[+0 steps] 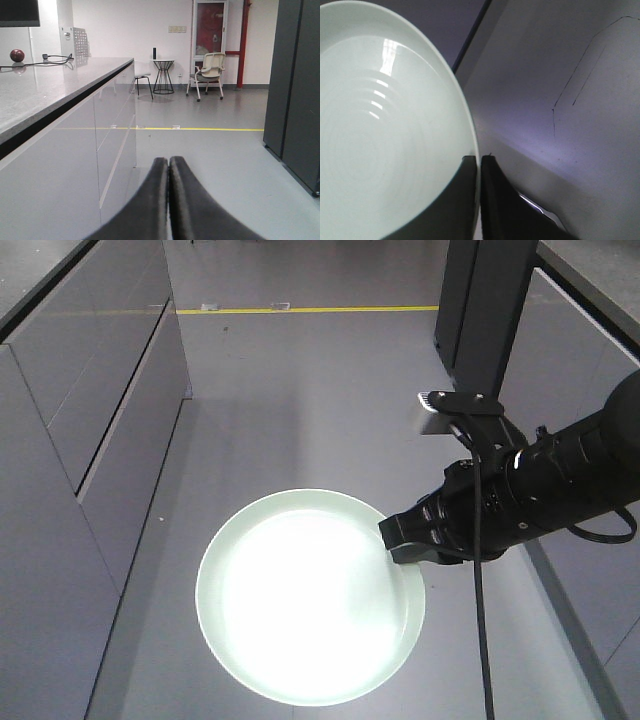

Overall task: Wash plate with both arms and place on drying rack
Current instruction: 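Keep holding the plate with the right gripper during driving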

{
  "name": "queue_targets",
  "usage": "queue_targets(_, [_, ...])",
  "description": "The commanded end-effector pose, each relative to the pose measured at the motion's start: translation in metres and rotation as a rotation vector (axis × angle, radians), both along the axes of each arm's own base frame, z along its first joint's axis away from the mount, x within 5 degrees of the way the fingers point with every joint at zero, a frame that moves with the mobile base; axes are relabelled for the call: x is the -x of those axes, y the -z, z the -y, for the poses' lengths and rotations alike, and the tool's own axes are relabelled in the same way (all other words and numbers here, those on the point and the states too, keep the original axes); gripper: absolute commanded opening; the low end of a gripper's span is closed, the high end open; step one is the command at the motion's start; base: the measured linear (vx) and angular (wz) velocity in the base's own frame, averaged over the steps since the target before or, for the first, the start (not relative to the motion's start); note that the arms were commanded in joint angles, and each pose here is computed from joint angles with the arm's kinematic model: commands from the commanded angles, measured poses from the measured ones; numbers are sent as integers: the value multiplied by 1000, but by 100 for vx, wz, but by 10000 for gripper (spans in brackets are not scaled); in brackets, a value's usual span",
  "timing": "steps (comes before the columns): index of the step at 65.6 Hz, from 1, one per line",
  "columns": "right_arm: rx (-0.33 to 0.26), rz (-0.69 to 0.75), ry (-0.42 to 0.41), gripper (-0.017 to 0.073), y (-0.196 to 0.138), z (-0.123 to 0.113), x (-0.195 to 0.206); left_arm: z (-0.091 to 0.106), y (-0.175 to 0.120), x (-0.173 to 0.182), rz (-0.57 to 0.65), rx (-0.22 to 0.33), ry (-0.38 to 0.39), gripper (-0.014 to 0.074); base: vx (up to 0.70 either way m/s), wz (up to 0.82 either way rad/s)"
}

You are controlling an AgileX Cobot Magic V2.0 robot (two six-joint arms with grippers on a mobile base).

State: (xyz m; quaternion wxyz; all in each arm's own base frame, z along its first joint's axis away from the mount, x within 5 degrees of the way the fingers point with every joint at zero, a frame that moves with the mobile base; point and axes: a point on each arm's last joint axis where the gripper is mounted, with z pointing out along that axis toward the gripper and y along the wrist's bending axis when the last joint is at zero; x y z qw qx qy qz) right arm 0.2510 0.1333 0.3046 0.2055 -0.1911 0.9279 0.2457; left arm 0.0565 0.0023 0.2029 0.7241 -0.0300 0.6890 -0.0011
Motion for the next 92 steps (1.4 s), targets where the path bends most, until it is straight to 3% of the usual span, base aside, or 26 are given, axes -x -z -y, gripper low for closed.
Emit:
queue_targets(1, [-54, 71, 16, -1, -19, 0, 2, 0, -17, 4, 115, 10, -2, -6, 20, -3])
queue_targets(92, [-55, 71, 16, -1, -19, 0, 2, 0, -17, 4, 115, 10, -2, -6, 19, -3])
